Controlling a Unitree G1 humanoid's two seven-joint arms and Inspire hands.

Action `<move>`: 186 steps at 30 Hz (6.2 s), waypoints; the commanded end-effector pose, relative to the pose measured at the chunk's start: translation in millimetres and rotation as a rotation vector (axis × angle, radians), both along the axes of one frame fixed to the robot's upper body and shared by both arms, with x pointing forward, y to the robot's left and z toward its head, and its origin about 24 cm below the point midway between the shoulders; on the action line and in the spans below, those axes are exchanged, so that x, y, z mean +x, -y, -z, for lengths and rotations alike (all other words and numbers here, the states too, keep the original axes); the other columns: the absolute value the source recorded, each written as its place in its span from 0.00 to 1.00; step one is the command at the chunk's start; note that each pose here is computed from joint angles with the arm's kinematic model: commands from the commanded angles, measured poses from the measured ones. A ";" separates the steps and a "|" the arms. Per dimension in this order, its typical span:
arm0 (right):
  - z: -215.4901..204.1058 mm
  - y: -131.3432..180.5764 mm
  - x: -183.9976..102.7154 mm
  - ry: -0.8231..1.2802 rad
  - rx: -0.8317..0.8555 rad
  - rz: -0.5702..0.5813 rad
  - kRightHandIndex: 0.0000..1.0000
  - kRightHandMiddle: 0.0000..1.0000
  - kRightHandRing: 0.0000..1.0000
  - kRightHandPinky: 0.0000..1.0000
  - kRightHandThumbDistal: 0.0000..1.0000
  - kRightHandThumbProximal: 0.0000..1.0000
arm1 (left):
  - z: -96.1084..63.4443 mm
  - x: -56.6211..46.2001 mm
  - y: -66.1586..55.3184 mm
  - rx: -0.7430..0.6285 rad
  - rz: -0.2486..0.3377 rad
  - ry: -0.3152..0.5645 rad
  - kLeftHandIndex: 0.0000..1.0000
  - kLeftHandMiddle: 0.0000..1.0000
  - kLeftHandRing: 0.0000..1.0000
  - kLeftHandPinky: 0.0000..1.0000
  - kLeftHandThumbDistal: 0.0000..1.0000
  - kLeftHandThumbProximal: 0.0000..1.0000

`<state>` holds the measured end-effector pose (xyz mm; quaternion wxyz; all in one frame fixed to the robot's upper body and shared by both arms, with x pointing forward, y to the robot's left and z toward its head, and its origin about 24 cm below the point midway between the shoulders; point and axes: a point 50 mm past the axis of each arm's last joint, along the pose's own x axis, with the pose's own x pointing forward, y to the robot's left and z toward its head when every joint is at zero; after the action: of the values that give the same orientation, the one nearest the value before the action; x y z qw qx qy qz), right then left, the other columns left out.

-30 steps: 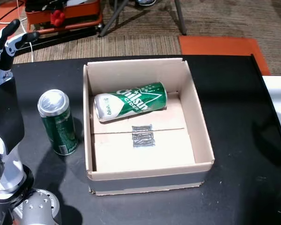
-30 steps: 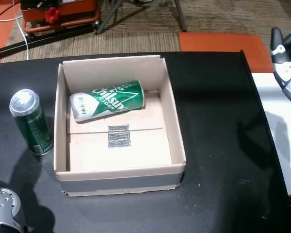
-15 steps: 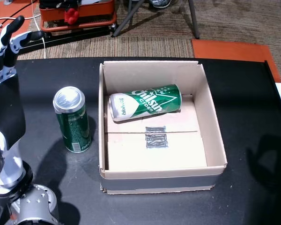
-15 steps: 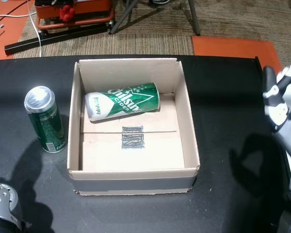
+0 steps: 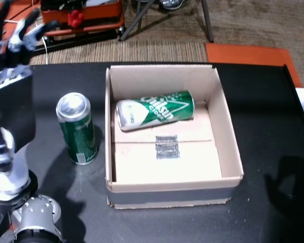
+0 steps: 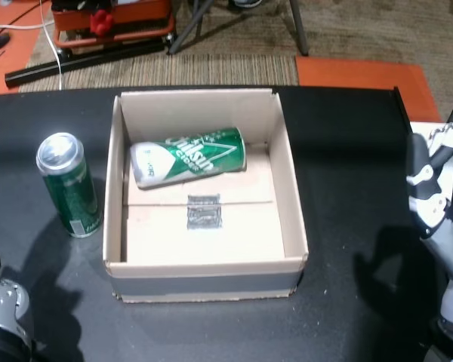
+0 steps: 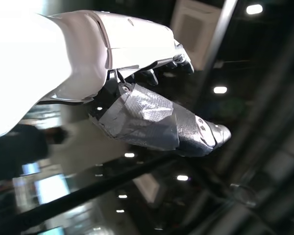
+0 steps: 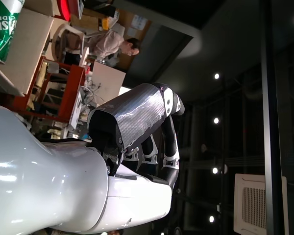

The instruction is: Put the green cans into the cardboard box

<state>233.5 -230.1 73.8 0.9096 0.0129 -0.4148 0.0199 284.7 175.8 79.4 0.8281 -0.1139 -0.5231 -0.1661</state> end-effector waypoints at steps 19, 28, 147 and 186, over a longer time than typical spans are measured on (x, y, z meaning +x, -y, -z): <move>2.9 7.7 5.1 -0.019 0.048 -0.066 0.09 0.14 0.18 0.27 0.72 0.00 | 4.5 18.5 -7.5 0.259 -0.098 -0.277 1.00 1.00 1.00 1.00 1.00 0.36; 3.6 9.9 5.9 -0.026 0.074 -0.109 0.06 0.12 0.17 0.27 0.71 0.00 | 13.0 20.4 -9.6 0.285 -0.168 -0.379 1.00 1.00 1.00 1.00 1.00 0.44; 1.5 28.5 1.2 -0.063 0.171 -0.171 0.03 0.10 0.14 0.22 0.78 0.02 | 58.8 33.8 -12.2 0.193 -0.194 -0.875 0.92 0.96 1.00 0.93 0.86 0.14; -1.2 28.0 -1.3 -0.054 0.199 -0.174 0.02 0.08 0.14 0.22 0.77 0.02 | 63.5 30.8 -13.6 0.280 -0.199 -0.896 0.97 0.94 0.94 0.88 0.76 0.13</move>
<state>234.7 -257.5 74.3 0.9119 0.1362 -0.3819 0.0642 320.4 185.1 23.7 0.9892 -0.0109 -0.1141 -0.0911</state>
